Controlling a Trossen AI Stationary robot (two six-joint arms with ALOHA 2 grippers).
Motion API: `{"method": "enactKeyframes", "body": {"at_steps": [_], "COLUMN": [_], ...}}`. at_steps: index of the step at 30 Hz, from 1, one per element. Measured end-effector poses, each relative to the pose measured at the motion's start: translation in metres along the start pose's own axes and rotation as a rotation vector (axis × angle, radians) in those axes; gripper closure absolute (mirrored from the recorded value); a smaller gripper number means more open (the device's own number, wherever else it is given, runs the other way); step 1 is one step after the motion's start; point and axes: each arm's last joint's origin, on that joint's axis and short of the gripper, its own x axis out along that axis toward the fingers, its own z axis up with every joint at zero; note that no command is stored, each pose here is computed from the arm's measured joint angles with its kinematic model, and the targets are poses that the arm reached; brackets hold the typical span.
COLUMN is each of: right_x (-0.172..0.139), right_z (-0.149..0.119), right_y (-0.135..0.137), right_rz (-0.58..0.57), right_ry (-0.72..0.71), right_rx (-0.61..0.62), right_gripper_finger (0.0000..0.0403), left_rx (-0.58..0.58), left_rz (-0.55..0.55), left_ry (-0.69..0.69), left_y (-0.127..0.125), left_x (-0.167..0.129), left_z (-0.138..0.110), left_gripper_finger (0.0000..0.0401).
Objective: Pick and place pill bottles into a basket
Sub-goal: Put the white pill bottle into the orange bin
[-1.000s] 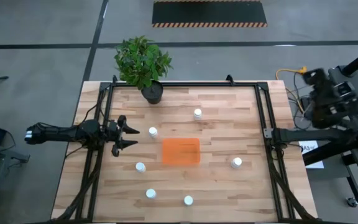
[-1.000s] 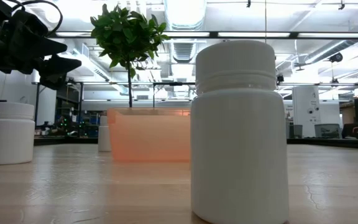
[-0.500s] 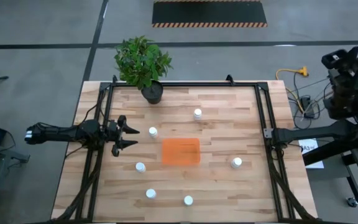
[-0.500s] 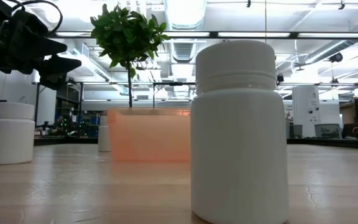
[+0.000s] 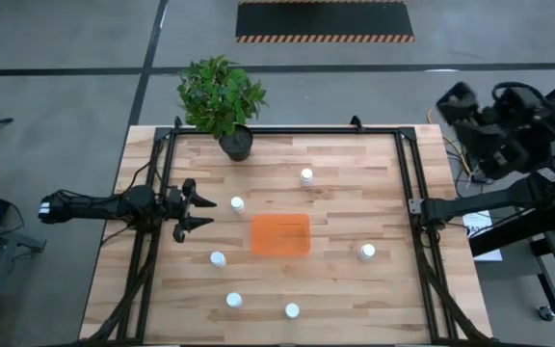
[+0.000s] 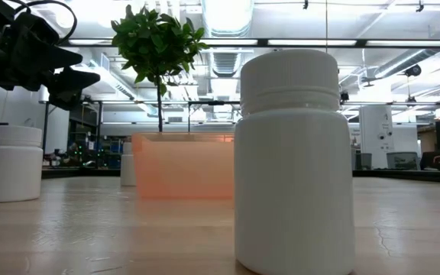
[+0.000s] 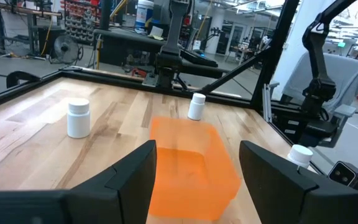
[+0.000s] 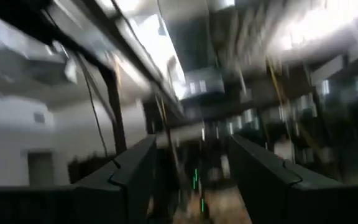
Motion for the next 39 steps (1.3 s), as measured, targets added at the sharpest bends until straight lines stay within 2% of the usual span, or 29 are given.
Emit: {"method": "enactKeyframes", "body": {"at_steps": [6,12,15,18,23,30,39], "right_x": [0.005,-0.001,-0.004,-0.002,0.003,0.012,0.023], "right_z": [-0.007,-0.025,-0.03,-0.037,-0.053,-0.087,-0.128], "right_y": [-0.003,-0.009,-0.01,-0.011,-0.01,-0.015,-0.002], "right_rz": [-0.118,-0.241,-0.26,-0.191,-0.05,-0.03,0.042], "right_ry": [0.276,0.522,0.583,0.657,0.831,1.113,1.416], "right_rx": [0.157,0.238,0.224,0.2,0.284,0.344,0.386], "right_gripper_finger": [0.0211,0.0211,0.0211,0.0211,0.0211,0.0211,0.0211], "left_rx": [0.0,0.0,0.0,0.0,0.0,0.0,0.0], "left_rz": [0.0,0.001,0.001,0.0,0.0,0.0,0.0], "left_ry": [0.0,0.0,0.0,0.0,0.0,0.0,0.0], "left_y": [0.0,0.0,0.0,0.0,0.0,0.0,0.0], "left_x": [0.0,0.0,0.0,0.0,0.0,0.0,0.0], "left_z": [0.0,0.0,0.0,0.0,0.0,0.0,0.0], "left_gripper_finger": [0.0189,0.0189,0.0189,0.0189,0.0189,0.0189,0.0189]}}
